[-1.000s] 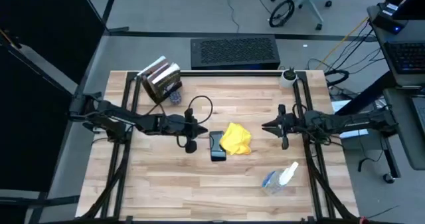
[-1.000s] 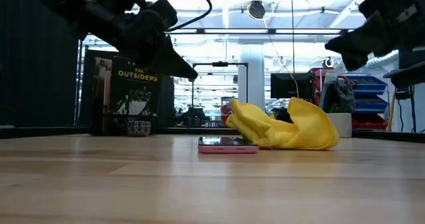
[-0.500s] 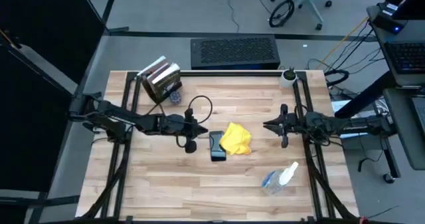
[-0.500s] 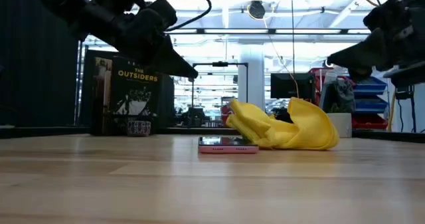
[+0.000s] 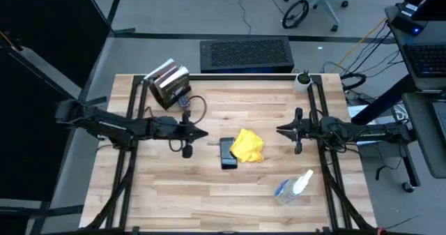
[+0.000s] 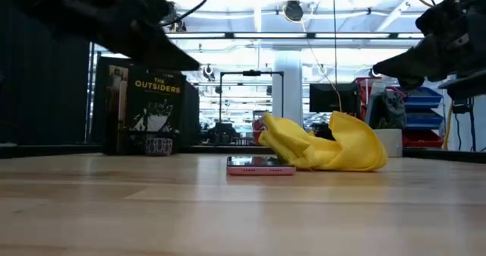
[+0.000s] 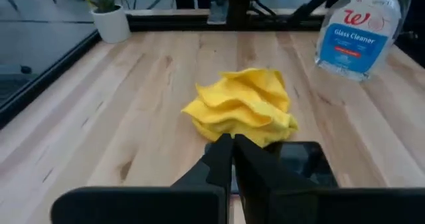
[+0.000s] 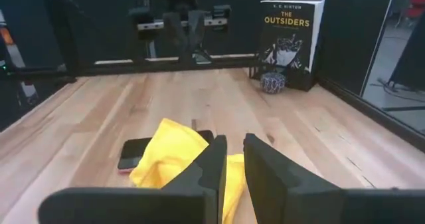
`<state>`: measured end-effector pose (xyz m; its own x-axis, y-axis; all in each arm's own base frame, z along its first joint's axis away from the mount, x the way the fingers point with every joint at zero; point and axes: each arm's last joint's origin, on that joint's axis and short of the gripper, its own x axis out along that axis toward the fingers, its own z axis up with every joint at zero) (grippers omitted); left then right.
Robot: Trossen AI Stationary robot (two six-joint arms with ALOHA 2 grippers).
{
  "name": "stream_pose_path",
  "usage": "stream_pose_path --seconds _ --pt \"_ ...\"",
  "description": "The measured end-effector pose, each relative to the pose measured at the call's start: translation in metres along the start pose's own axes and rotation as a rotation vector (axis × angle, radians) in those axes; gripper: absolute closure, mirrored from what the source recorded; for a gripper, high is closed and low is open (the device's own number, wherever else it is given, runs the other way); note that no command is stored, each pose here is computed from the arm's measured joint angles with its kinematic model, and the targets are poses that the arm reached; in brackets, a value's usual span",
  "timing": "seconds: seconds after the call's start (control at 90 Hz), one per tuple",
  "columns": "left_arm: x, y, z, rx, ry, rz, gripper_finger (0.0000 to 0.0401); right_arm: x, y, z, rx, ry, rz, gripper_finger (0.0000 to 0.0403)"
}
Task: Apply microfiber cloth
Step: Return to Home Position
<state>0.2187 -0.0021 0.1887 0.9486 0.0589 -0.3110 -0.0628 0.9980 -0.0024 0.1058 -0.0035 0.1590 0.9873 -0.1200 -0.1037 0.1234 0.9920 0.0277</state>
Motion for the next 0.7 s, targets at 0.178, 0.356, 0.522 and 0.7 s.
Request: stream_pose_path --seconds 0.178,0.356,0.522,0.7 --pt "-0.031 0.002 -0.023 -0.064 -0.054 -0.005 0.0397 0.0 0.0 0.0 0.0 0.001 0.0 0.0369" --pt "-0.055 0.005 -0.036 -0.068 -0.158 0.004 0.0397 0.0 0.0 0.0 0.0 0.0 0.0 0.0369" --pt "-0.07 0.006 -0.044 -0.064 -0.24 0.001 0.0397 0.0 0.0 0.0 0.0 0.0 0.0 0.0369" --pt "-0.079 0.007 -0.05 -0.067 -0.282 0.001 0.0397 0.0 0.0 0.0 0.0 0.0 0.0 0.0369"
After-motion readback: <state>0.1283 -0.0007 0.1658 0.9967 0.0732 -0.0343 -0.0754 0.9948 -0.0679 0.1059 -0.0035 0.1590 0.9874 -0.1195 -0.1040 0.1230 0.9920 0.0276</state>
